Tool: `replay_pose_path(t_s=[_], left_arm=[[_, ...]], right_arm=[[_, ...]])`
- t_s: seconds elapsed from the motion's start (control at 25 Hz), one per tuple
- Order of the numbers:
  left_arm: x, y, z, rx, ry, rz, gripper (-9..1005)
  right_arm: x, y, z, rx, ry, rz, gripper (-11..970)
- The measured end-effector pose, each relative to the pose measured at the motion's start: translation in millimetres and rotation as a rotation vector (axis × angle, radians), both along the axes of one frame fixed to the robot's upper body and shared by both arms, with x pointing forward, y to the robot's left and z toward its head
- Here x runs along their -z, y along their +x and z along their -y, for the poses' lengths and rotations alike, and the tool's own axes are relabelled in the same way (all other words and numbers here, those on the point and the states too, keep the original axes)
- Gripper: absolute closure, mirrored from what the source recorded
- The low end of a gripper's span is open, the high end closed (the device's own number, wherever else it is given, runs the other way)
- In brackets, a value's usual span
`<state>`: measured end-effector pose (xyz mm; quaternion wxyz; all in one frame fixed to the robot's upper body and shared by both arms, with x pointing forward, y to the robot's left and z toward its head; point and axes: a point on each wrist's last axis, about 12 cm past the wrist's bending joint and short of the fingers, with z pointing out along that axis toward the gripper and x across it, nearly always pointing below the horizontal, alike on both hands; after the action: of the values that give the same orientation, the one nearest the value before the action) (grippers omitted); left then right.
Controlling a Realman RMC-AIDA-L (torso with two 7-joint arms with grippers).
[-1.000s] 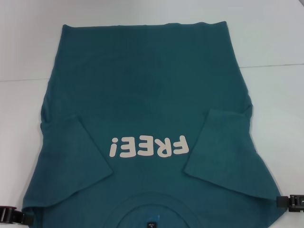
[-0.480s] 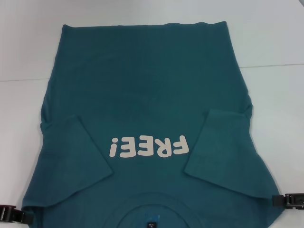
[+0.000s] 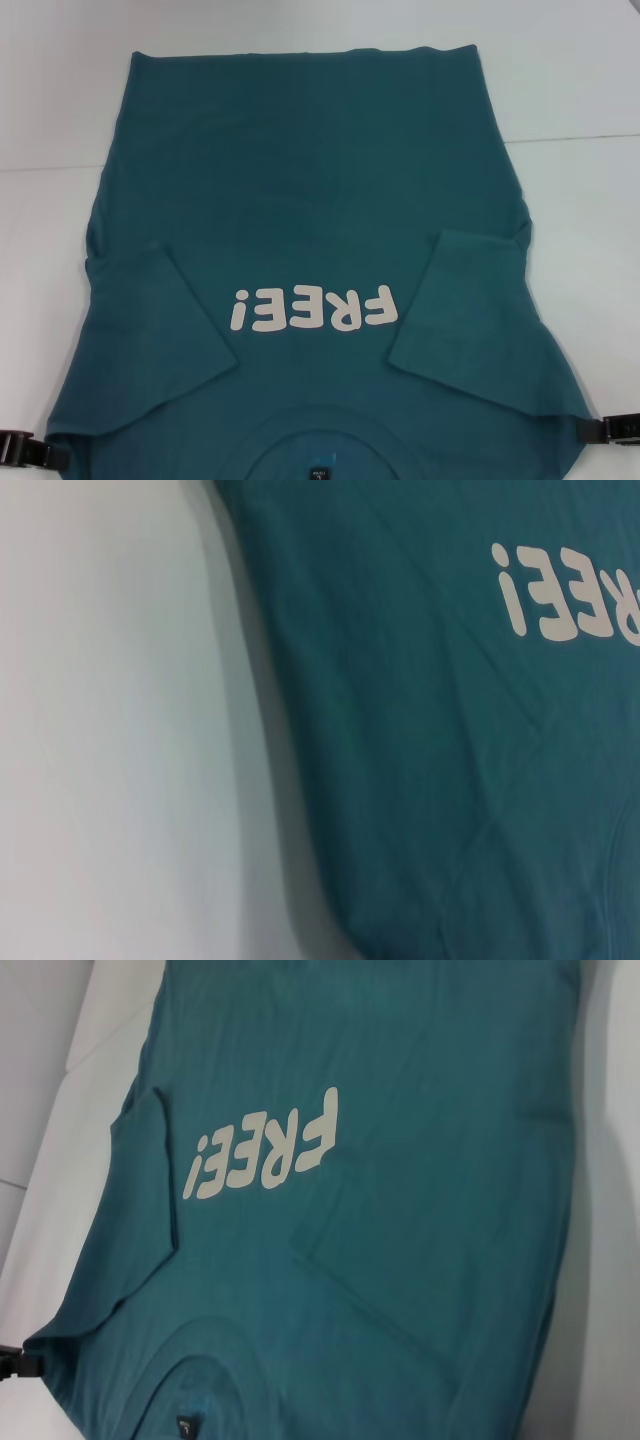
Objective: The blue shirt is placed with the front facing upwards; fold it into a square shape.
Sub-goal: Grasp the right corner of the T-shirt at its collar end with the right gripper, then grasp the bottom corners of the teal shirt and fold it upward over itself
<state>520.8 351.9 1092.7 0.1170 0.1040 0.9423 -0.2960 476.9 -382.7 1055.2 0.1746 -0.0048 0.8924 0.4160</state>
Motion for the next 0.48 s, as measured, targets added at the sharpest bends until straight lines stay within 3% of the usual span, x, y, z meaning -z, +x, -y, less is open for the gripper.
replay_pose_path(t_s=[0.04,0.48], left_arm=[[0.0,0.0,0.0,0.0,0.0,0.0,976],[-0.4,1.1,0.1,0.0,0.0,0.002,975]], right_arm=[[0.1,-0.3,0.3,0.001,0.0,0.0,726],[0.8,-4.7,3.3,-0.001,-0.001,0.009,925]])
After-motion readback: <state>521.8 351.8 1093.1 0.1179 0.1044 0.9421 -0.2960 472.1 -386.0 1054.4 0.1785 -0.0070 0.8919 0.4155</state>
